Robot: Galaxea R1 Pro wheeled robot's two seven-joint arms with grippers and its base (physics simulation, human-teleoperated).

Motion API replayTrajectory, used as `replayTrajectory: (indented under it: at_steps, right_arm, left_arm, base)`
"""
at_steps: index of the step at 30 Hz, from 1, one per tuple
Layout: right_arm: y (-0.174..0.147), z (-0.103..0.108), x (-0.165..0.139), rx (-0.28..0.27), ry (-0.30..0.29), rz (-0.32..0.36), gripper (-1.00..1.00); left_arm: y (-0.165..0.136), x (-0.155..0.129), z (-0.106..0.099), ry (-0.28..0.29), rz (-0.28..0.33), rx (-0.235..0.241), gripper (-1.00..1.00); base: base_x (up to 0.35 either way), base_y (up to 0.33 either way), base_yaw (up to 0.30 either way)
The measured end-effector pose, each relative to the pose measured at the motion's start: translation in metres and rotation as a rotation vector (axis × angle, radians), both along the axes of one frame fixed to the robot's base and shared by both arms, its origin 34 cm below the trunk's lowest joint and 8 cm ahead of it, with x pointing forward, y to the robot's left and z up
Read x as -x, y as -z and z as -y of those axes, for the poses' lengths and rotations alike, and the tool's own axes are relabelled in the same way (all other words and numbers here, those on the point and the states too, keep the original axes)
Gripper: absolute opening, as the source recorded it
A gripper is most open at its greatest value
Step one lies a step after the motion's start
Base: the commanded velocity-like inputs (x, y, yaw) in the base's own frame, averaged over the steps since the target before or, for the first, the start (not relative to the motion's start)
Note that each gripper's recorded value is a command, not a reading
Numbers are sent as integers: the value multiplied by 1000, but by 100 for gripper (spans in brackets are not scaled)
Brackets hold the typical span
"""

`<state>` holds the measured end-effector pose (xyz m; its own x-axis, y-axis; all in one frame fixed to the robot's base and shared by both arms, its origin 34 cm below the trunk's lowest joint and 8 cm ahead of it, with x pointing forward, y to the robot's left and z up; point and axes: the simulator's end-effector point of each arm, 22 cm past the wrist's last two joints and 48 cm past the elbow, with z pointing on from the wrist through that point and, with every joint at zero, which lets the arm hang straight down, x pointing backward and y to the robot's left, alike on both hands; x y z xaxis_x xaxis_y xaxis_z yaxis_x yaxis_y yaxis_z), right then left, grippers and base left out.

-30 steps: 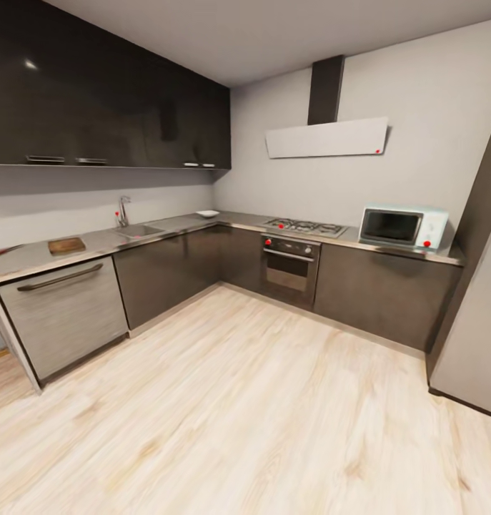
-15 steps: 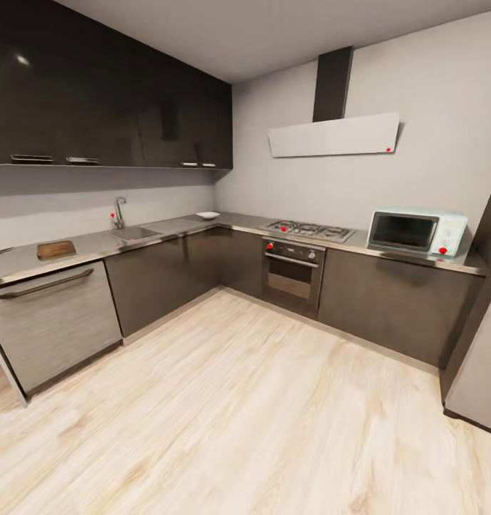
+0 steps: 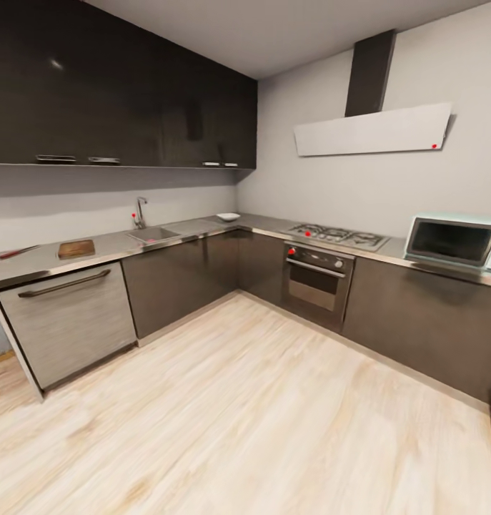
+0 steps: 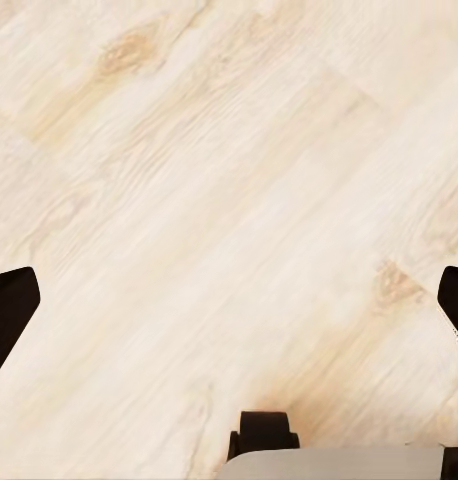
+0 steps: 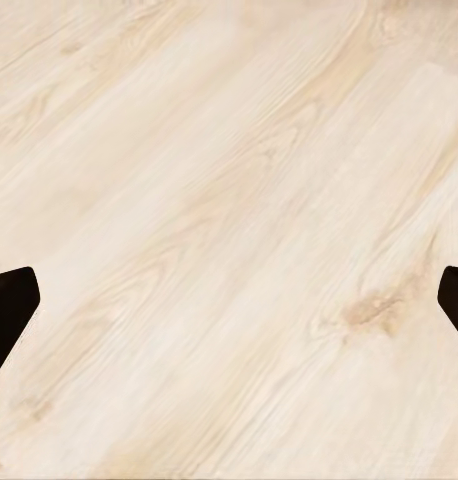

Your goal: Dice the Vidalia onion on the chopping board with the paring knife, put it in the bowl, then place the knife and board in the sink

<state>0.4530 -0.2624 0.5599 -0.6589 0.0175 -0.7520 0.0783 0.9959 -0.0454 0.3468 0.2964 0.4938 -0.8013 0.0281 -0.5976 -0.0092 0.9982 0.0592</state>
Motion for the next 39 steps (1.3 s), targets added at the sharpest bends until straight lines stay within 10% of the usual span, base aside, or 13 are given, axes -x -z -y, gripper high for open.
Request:
replayTrajectory:
  at_steps: [39]
  right_arm:
    - [7,0,6,1,1,-22,100]
  left_arm:
    - [5,7,0,1,-22,0,100]
  base:
    - [319,-121,206]
